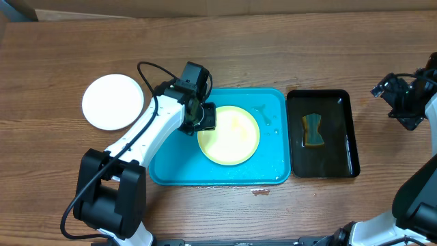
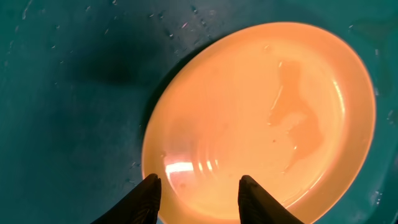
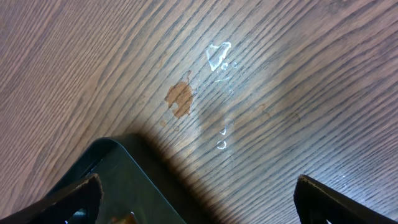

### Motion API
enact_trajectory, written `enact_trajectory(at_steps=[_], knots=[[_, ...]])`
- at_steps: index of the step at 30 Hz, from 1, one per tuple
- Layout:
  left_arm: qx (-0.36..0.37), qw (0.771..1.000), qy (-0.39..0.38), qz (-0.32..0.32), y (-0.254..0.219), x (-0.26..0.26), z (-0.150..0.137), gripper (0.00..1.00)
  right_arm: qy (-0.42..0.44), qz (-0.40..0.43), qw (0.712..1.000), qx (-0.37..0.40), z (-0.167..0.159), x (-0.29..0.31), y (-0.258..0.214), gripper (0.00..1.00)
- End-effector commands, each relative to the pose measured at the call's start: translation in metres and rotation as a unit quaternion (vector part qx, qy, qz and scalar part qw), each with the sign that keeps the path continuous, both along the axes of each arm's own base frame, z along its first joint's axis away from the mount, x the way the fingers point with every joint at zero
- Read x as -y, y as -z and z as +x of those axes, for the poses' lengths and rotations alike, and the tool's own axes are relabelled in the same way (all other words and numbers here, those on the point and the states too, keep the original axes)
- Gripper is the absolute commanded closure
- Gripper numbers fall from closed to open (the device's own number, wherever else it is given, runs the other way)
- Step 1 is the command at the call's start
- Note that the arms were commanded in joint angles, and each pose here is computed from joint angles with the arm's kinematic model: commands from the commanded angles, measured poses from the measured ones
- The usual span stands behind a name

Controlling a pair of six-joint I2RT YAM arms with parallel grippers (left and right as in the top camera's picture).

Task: Clean dirty plates on tray and stack at the side
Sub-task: 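Regrip the yellow plate's left rim with the left gripper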

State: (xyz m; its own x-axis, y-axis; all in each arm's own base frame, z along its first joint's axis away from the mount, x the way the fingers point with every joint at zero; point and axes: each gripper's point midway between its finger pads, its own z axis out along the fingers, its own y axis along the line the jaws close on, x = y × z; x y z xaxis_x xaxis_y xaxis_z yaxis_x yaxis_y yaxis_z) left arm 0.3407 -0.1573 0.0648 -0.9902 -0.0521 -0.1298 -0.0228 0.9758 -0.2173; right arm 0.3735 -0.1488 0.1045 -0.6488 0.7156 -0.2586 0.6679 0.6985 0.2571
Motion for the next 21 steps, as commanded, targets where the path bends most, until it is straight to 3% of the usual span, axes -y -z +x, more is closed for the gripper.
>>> enact_trajectory(at_steps=[1, 9, 14, 21], knots=[[-0.003, 0.998, -0.009, 0.057, 0.005, -0.025, -0.004, 0.58, 0.001, 0.002, 1.0, 0.005, 0.004, 0.001, -0.001, 0.0], [-0.033, 0.998, -0.016, 0.056, 0.041, -0.03, -0.029, 0.67, 0.001, 0.002, 1.0, 0.005, 0.004, 0.001, -0.001, 0.0], [-0.026, 0.999, -0.012, 0.026, 0.052, -0.021, -0.03, 0.66, 0.001, 0.002, 1.0, 0.005, 0.004, 0.001, -0.001, 0.0], [-0.029, 0.999, -0.012, 0.023, 0.055, -0.02, -0.031, 0.74, 0.001, 0.002, 1.0, 0.005, 0.004, 0.001, -0.001, 0.0]])
